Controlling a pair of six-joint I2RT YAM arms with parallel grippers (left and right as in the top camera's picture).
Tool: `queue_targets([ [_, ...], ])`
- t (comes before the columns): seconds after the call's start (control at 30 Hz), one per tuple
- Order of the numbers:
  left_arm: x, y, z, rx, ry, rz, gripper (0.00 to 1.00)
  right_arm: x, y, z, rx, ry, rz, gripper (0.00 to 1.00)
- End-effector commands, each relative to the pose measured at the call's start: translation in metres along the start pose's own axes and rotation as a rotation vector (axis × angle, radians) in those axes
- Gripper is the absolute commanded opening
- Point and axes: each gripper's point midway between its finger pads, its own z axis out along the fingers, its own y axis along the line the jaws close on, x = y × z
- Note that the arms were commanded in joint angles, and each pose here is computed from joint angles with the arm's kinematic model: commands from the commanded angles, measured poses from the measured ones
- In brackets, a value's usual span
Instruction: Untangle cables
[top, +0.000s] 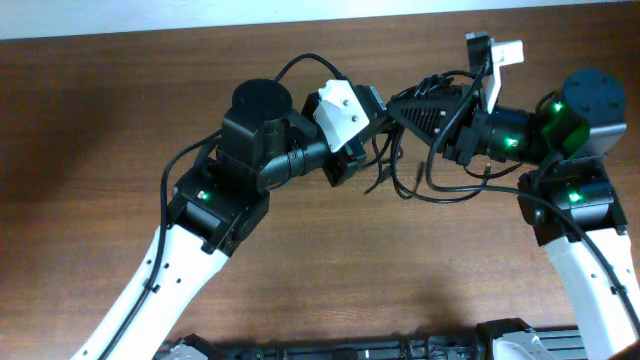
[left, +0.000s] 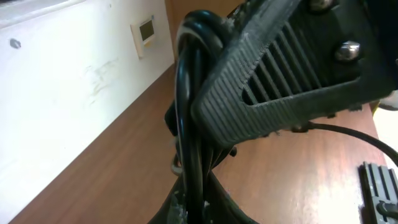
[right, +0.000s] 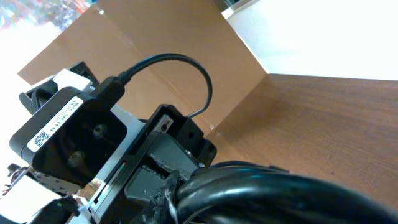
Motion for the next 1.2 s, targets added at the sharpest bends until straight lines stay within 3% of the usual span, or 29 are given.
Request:
queue_targets([
  [0.0, -0.006, 0.007, -0.002, -0.047, -0.013, 0.001, 0.00, 0.002, 0.012, 0.001, -0.041, 0.025, -0.013, 0.17],
  [0.13, -0.005, 0.011, -0.002, -0.070, -0.010, 0.001, 0.00, 0.002, 0.012, 0.001, -0.041, 0.025, -0.013, 0.04],
  [0.37, -0.003, 0.027, -0.004, -0.153, 0.002, 0.000, 0.00, 0.002, 0.012, 0.001, -0.042, 0.025, -0.013, 0.04],
  [0.47, -0.003, 0.045, -0.012, -0.195, -0.019, -0.113, 0.00, 0.002, 0.012, 0.001, -0.041, 0.025, -0.013, 0.04],
  [0.63, -0.007, 0.043, -0.018, -0.118, -0.048, -0.135, 0.00, 0.003, 0.013, 0.001, -0.045, 0.027, -0.013, 0.04],
  [0.87, -0.007, 0.043, -0.018, -0.118, -0.049, -0.142, 0.00, 0.005, 0.015, 0.001, -0.061, 0.040, -0.013, 0.04],
  [1.17, -0.003, 0.066, -0.029, -0.177, -0.058, -0.256, 0.00, 0.006, 0.016, 0.001, -0.064, 0.044, -0.013, 0.04],
])
